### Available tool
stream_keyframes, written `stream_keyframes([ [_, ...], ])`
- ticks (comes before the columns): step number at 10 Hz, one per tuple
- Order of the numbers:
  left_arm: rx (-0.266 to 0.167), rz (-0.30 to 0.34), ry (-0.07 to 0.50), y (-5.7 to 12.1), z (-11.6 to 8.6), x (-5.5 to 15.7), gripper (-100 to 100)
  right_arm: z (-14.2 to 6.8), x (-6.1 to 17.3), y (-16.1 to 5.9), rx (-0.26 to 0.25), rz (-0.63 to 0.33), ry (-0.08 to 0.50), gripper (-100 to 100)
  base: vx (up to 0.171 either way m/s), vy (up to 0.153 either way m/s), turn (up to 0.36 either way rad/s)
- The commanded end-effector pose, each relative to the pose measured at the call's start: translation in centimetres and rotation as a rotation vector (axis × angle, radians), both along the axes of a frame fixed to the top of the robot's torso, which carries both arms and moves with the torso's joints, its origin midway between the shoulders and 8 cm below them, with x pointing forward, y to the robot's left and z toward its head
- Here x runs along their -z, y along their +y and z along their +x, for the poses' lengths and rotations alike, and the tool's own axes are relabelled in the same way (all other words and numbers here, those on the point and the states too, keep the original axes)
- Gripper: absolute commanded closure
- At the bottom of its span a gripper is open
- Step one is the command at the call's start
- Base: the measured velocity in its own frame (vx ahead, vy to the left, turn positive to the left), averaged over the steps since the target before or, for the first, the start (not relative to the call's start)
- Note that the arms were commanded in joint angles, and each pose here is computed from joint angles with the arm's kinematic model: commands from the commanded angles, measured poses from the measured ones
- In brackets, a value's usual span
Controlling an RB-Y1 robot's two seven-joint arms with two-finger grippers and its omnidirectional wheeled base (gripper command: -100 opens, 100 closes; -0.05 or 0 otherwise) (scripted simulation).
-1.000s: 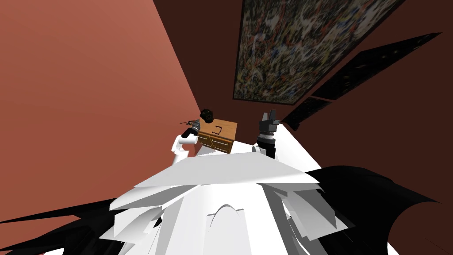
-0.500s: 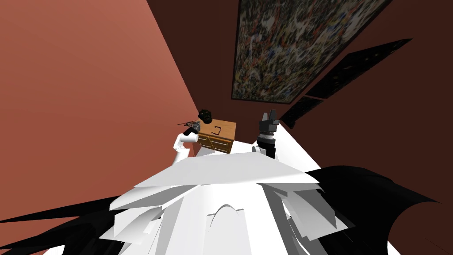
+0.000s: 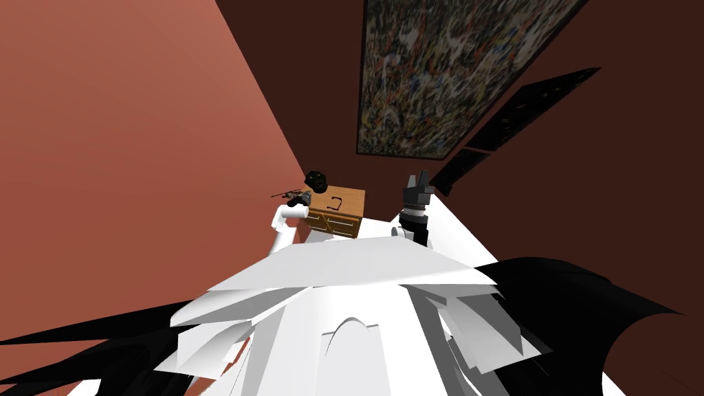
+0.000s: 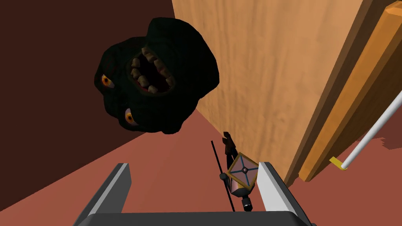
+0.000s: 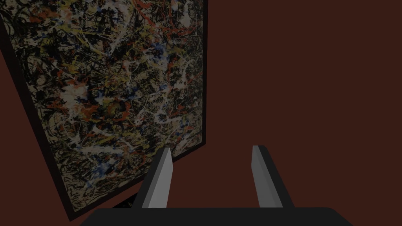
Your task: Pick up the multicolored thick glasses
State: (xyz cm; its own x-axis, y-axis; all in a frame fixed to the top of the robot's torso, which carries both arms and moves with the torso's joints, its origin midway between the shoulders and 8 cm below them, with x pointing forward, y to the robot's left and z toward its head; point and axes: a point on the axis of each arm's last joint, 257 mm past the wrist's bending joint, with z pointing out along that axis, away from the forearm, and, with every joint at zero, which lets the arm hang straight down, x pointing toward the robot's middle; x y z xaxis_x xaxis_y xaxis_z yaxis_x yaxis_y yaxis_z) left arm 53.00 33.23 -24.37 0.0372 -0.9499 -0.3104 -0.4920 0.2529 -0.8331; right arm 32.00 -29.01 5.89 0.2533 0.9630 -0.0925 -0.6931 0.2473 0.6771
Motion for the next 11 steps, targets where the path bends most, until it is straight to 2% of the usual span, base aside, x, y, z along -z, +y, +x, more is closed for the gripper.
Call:
stream_keyframes([
  [1,-0.015,0.002,0.050,0.3,-0.3,1.0,-100,0.0,0.0,0.0,0.000,0.000,0.000,0,0.012,0.033,-0.077],
  [6,-0.065,0.007,0.215,1.7,-0.8,4.6,-100,0.0,0.0,0.0,0.000,0.000,0.000,0,0.010,0.029,-0.115],
  [11,-0.098,-0.003,0.363,2.1,-2.3,7.5,-100,0.0,0.0,0.0,0.000,0.000,0.000,0,0.010,0.025,-0.113],
])
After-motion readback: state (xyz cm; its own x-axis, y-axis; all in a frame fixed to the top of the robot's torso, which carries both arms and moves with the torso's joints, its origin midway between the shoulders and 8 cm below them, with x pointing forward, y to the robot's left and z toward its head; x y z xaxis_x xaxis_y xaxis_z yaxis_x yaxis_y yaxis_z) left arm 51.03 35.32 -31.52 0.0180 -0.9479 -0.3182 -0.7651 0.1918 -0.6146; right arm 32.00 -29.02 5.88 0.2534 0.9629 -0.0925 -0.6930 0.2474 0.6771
